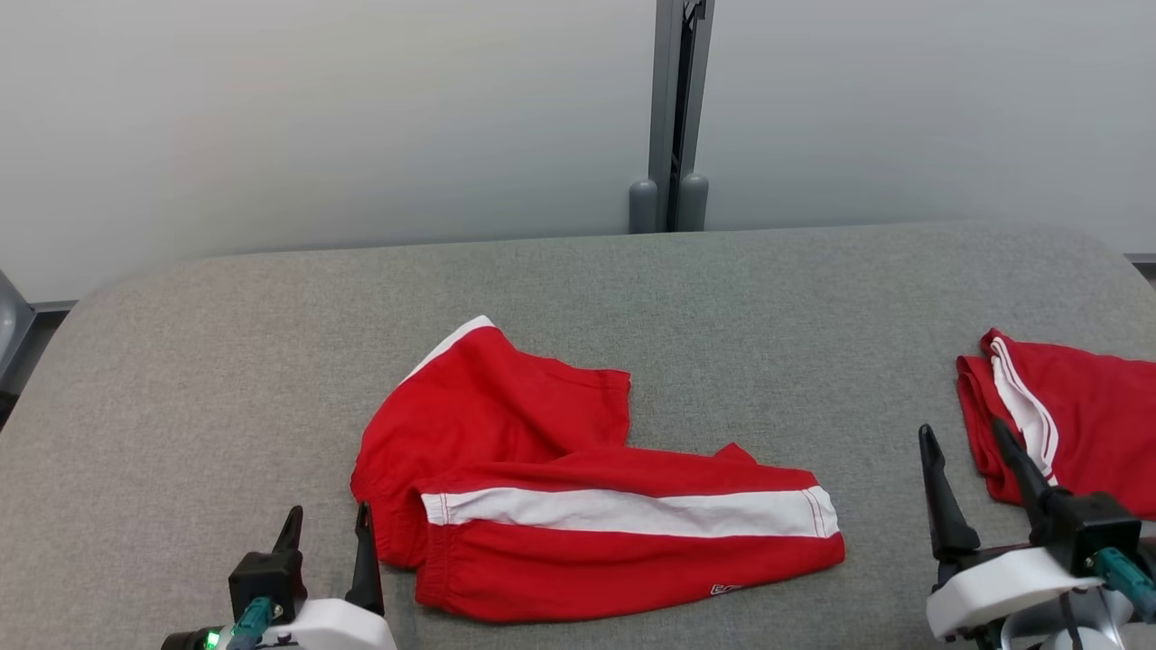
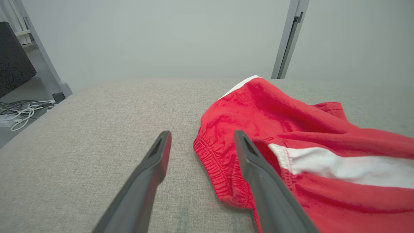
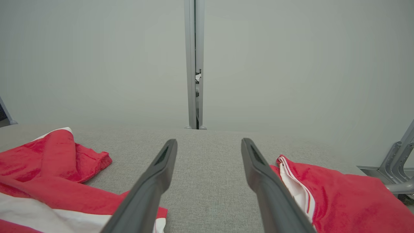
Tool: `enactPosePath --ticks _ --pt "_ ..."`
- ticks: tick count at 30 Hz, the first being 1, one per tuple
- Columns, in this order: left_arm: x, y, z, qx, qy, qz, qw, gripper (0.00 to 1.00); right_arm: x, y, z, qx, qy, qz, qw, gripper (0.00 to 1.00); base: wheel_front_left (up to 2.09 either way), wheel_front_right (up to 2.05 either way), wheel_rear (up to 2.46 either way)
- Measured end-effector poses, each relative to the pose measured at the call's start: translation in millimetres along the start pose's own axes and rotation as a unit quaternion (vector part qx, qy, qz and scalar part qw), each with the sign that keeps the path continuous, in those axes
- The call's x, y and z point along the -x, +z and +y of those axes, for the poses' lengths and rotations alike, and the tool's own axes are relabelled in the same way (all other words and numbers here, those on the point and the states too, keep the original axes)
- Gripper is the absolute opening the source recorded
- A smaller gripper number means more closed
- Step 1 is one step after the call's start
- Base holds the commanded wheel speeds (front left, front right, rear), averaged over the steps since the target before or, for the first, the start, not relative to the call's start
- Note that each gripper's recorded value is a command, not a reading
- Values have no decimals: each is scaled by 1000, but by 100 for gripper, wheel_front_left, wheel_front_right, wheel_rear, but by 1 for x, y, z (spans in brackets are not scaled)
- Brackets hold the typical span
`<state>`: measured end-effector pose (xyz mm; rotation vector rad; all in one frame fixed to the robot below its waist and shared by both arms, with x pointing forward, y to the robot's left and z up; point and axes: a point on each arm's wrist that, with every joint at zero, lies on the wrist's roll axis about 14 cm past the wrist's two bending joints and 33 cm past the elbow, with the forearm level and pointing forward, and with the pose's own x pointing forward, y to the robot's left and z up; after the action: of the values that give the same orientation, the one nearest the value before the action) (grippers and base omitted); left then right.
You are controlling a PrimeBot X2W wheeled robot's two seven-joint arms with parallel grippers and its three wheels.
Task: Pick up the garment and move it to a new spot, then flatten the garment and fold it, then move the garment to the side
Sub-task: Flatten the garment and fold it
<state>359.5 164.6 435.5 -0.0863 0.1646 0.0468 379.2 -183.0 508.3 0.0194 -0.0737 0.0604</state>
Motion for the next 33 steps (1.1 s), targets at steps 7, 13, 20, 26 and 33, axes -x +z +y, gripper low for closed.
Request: enactPosePath --ticks 7,13,20,26,33 --pt "15 -1 3 -19 0 -7 1000 100 16 -6 8 -18 8 8 1000 100 0 0 0" --pt "22 -3 4 -19 1 -7 1000 100 23 -15 11 -34 7 21 999 100 0 0 0" --pt "22 -7 -3 -9 -12 0 1000 100 22 -21 12 -39 8 29 999 100 0 0 0" --pt "14 -11 -32 36 -67 14 997 100 18 -32 17 -43 15 47 998 100 0 0 0" --pt "5 -25 -56 91 -100 50 990 100 15 -43 16 -46 13 63 997 100 0 0 0"
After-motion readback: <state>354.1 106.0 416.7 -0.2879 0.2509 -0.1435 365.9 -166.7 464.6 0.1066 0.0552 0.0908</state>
